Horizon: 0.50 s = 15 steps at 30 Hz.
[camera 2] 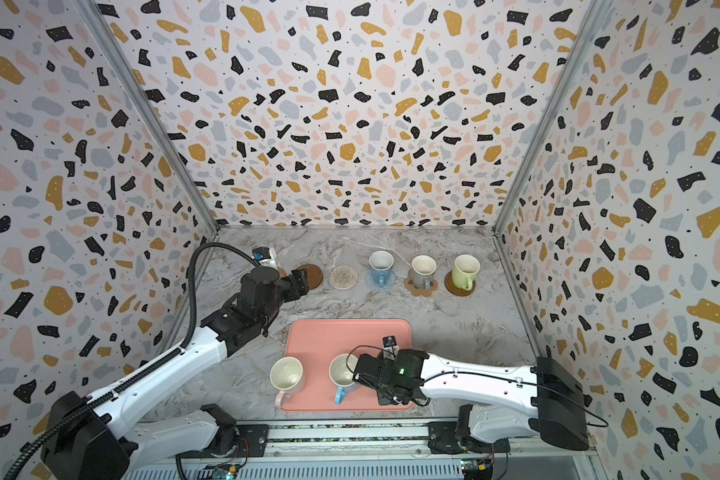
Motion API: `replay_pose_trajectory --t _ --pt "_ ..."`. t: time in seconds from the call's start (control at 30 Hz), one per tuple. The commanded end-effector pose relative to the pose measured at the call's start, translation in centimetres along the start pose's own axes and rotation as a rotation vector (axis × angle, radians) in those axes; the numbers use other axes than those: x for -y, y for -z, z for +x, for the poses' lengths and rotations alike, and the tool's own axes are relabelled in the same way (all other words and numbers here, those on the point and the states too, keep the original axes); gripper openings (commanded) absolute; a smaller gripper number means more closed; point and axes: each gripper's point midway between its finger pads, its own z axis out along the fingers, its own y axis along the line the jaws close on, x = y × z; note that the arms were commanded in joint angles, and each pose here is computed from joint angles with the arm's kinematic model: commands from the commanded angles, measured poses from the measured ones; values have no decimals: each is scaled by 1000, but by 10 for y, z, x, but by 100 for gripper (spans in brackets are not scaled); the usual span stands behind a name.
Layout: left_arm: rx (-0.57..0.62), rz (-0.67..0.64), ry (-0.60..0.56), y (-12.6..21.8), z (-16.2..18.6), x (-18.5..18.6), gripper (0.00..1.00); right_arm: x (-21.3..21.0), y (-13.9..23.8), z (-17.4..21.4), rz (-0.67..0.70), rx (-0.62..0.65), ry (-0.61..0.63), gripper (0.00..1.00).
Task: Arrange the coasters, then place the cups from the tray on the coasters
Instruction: 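Lower the right gripper onto the grey mug rim and close it, then lift the grey mug with the right gripper and carry it over the multicolour coaster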
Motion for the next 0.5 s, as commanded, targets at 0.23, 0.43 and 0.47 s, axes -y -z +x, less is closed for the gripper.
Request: replay_pose_trajectory --t 0.23,0.43,0.47 --pt "55 5 21 12 -17 -2 85 -2 17 -24 22 104 10 8" --pt "96 -11 50 15 -21 -9 85 -7 36 -43 -11 155 11 7" --pt "99 -13 52 16 -21 -10 86 -8 38 -47 -20 160 9 7"
